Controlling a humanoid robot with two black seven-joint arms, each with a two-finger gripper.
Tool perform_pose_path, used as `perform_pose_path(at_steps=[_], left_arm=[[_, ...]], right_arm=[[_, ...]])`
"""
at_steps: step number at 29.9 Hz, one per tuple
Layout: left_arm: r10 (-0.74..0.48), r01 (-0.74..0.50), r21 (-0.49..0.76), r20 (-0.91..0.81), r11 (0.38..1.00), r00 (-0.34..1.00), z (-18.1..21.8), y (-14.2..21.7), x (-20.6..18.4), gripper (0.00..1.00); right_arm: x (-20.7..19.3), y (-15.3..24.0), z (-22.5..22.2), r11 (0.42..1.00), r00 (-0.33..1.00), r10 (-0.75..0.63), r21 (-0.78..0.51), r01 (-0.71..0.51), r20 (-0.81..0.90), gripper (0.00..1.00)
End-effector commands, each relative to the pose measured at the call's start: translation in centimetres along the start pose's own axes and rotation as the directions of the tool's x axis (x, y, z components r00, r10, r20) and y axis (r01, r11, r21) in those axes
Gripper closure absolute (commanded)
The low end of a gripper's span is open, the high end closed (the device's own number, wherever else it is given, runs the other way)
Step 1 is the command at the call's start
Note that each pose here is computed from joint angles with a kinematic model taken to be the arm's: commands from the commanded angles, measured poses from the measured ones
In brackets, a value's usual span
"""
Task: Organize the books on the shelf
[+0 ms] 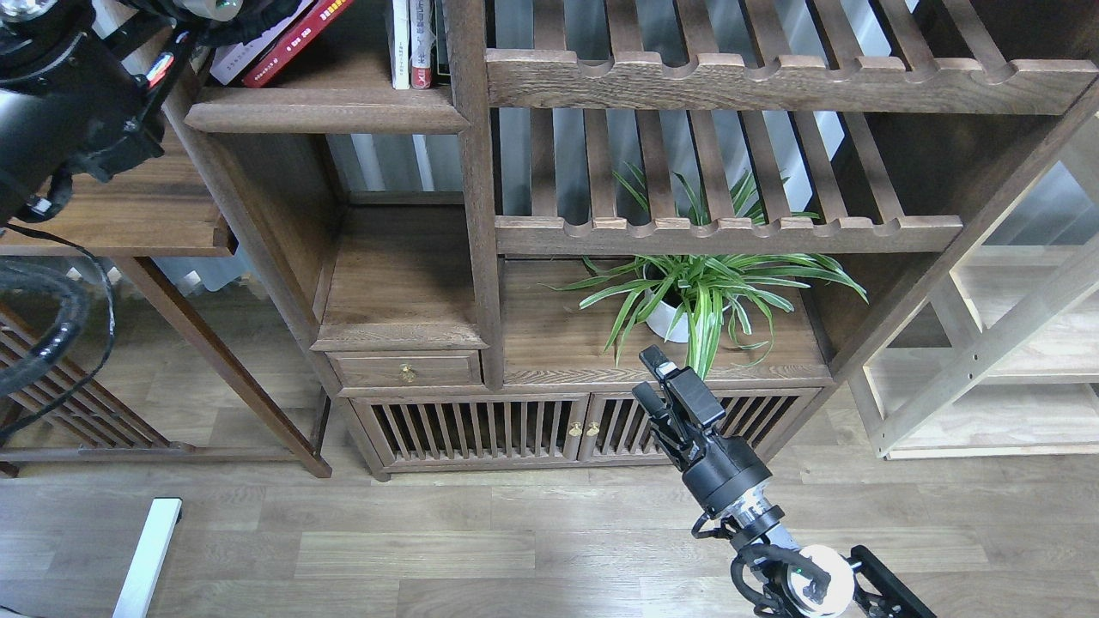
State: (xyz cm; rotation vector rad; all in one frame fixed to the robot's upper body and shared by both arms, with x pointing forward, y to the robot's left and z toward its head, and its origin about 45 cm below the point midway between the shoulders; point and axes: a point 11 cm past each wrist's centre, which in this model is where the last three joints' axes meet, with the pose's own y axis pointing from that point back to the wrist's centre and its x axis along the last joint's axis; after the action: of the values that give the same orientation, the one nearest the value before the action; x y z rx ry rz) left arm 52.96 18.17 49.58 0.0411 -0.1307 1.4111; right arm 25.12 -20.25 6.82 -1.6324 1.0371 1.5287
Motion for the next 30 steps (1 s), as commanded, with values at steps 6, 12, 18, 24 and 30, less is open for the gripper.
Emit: perform_pose_path(at_steps=[6,12,18,24,30], left_arm=[[-0.015,0.017,-0.153,0.014,0.988,1.000,0.8,2.4,3.2,0.01],[-0.167,0.115,-0.364,-0.116,0.924,0.979,0.6,5.1,1.5,0.01],[-0.405,0.255,-0.540,-0.177,0.802,0.897,-2.2,8.2,2.4,0.01],[-0.624,0.346,-0.675,-0.218,0.652,0.750,-5.4,11.5,3.8,0.01],[-0.595,0.202,-0.635,-0.496,0.745,0.632,-11.1,11.9,3.5,0.01]], right_arm=[[-0.2,-0.3,-0.3,1.000,1.000,-0.006,0.008,0.006,-0.002,0.06],[-0.5,-0.7,-0.6,1.000,1.000,-0.016,0.008,0.016,-0.010,0.05],[-0.9,-1.3,-0.2,1.000,0.999,-0.027,-0.015,0.026,-0.029,0.05],[-1.2,-1.9,0.5,0.998,0.996,-0.035,-0.054,0.031,-0.079,0.06],[-4.0,-4.9,-0.4,0.991,0.984,-0.118,-0.083,0.108,-0.137,0.06]])
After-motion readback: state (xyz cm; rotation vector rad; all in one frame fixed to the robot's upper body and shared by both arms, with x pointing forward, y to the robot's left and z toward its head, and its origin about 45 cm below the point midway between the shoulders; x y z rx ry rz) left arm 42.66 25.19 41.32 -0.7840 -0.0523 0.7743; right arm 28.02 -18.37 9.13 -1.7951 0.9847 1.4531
